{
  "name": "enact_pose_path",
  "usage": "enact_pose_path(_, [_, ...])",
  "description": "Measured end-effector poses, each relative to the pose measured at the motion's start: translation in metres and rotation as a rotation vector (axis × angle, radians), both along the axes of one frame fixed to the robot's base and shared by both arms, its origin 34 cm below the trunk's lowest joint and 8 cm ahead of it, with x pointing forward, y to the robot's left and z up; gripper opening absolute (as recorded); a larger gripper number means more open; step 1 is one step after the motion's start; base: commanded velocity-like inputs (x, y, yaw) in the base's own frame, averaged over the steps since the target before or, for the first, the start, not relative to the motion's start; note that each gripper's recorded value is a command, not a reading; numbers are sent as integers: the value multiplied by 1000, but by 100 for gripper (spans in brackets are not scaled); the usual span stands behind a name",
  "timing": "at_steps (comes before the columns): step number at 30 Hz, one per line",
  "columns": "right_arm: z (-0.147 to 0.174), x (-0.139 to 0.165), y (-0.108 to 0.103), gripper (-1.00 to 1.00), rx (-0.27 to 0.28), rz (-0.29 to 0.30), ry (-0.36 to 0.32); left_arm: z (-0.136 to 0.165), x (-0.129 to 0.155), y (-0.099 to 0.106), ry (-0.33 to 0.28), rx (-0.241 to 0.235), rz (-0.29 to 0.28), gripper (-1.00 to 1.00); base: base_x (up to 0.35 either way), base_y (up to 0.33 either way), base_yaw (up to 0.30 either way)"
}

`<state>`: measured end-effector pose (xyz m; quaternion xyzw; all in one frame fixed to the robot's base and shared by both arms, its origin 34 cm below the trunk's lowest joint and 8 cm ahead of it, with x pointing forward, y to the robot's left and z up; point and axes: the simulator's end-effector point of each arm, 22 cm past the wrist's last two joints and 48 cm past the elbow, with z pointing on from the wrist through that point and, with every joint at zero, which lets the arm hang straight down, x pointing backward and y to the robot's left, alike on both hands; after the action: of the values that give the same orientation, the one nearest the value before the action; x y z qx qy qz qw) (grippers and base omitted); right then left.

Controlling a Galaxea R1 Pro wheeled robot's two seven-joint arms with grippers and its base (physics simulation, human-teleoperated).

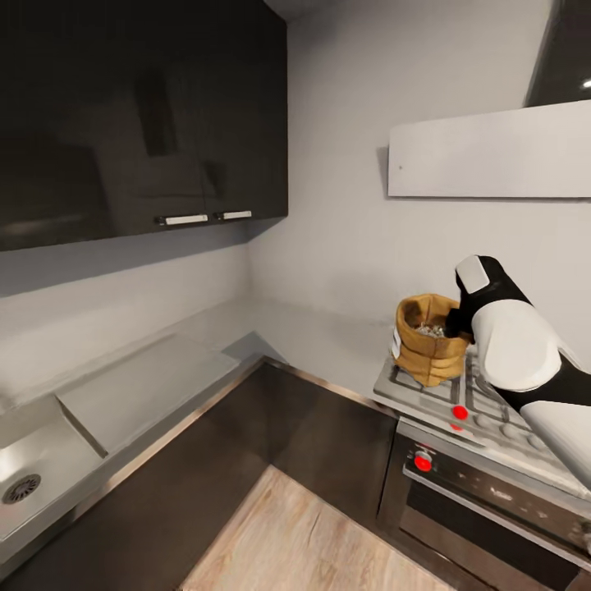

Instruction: In the kitchen, take the popcorn bag from the countertop, put it into the microwave, and heat it until the popcorn is cooked so the cooked popcorn ends up inside the bag.

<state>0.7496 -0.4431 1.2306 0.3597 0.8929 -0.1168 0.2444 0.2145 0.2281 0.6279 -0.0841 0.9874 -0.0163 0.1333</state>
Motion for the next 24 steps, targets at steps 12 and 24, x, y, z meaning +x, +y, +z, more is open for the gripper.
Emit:
enact_pose_path(12, [-1, 4, 14, -100, 20, 20, -6, 0, 0, 2, 0, 3, 2, 100, -349, 0, -295])
enact_pose_path(24, [-4, 30, 95, -100, 88, 168, -51, -4, -39, 21, 50, 25, 8, 100, -188, 0, -299])
